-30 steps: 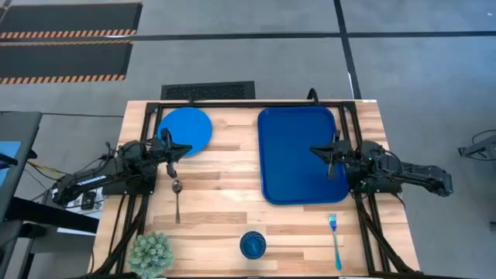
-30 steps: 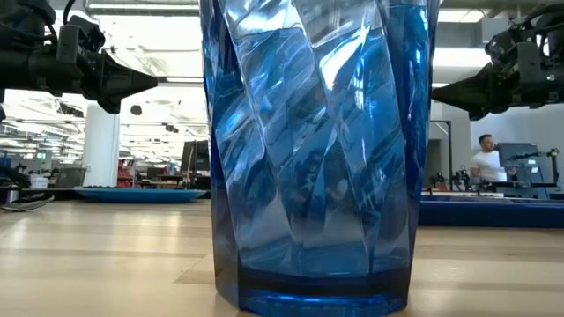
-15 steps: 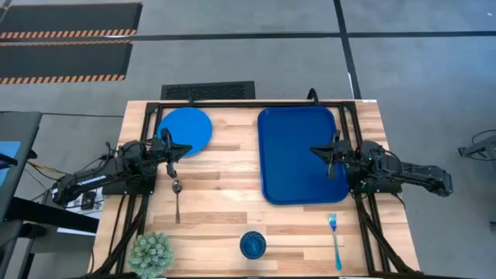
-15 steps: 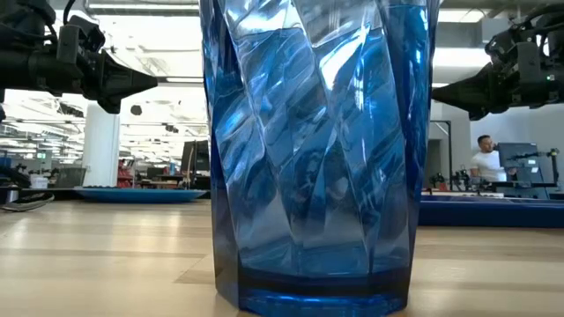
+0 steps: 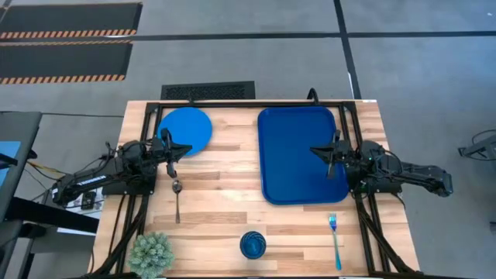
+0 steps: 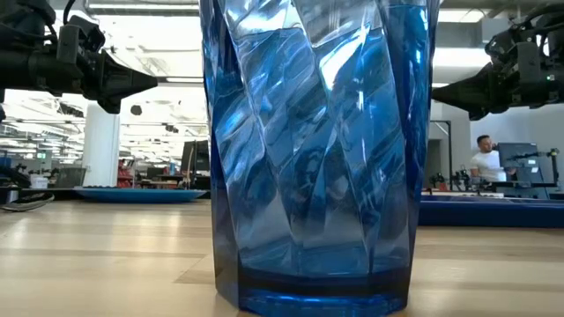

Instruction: Pick and place plate/cup/fork/spoon on tray

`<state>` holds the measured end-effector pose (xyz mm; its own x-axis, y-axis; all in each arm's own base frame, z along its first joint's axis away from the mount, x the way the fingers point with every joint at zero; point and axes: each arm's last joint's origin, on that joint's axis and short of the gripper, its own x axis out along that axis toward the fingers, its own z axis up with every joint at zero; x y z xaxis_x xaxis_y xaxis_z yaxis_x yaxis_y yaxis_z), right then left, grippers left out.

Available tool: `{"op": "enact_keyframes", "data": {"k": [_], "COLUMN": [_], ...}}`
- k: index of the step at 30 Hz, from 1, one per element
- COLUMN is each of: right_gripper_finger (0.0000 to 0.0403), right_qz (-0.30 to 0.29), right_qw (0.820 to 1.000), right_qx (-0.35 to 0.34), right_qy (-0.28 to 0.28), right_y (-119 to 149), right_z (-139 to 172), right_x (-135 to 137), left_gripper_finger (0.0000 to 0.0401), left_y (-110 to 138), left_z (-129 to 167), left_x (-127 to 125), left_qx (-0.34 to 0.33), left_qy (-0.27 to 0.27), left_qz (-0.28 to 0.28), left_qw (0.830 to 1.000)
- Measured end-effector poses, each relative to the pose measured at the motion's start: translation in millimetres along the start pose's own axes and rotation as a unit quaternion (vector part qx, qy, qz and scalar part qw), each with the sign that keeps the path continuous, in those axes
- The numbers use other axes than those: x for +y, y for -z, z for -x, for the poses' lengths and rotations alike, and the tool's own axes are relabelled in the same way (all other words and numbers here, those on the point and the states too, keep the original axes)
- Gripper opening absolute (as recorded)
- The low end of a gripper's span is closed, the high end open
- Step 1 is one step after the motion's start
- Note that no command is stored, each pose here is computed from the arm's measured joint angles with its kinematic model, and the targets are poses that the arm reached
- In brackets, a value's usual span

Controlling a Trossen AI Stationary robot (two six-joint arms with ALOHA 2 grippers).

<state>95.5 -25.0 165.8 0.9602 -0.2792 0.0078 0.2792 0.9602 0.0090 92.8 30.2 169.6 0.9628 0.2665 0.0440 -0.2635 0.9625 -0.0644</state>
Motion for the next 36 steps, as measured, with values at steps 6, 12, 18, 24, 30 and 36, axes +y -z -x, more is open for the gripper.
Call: {"op": "enact_keyframes", "data": {"k": [6,12,18,24,30,36], "right_gripper_finger": [0.0052,0.0052,0.0052,0.0052,0.0052,0.0052], "right_qz": [0.022,0.072,0.073,0.073,0.07,-0.029], "right_qw": [0.998,0.993,0.993,0.992,0.991,0.992], "right_qx": [-0.008,-0.004,-0.006,-0.025,-0.042,-0.079], "right_qy": [0.066,0.089,0.088,0.095,0.103,0.097], "right_y": [-1.8,-1.9,-2.4,-6.0,-9.3,-14.6], "right_z": [0.3,0.6,0.6,0.9,1.2,1.9], "right_x": [-6.4,-10.4,-10.4,-11.9,-13.2,-13.1], "left_gripper_finger": [0.0,0.0,0.0,0.0,0.0,0.0], "left_y": [-0.1,-0.1,0.0,0.1,-0.1,0.0], "left_z": [0.0,0.0,0.0,0.0,0.0,0.0], "left_x": [0.0,0.0,0.0,0.0,0.0,0.0], "left_qx": [0.0,0.0,0.0,0.0,0.0,0.0], "left_qy": [0.0,0.0,0.0,0.0,0.0,0.0], "left_qz": [0.0,0.0,0.0,0.0,0.0,0.0], "left_qw": [1.0,1.0,1.0,1.0,1.0,1.0]}}
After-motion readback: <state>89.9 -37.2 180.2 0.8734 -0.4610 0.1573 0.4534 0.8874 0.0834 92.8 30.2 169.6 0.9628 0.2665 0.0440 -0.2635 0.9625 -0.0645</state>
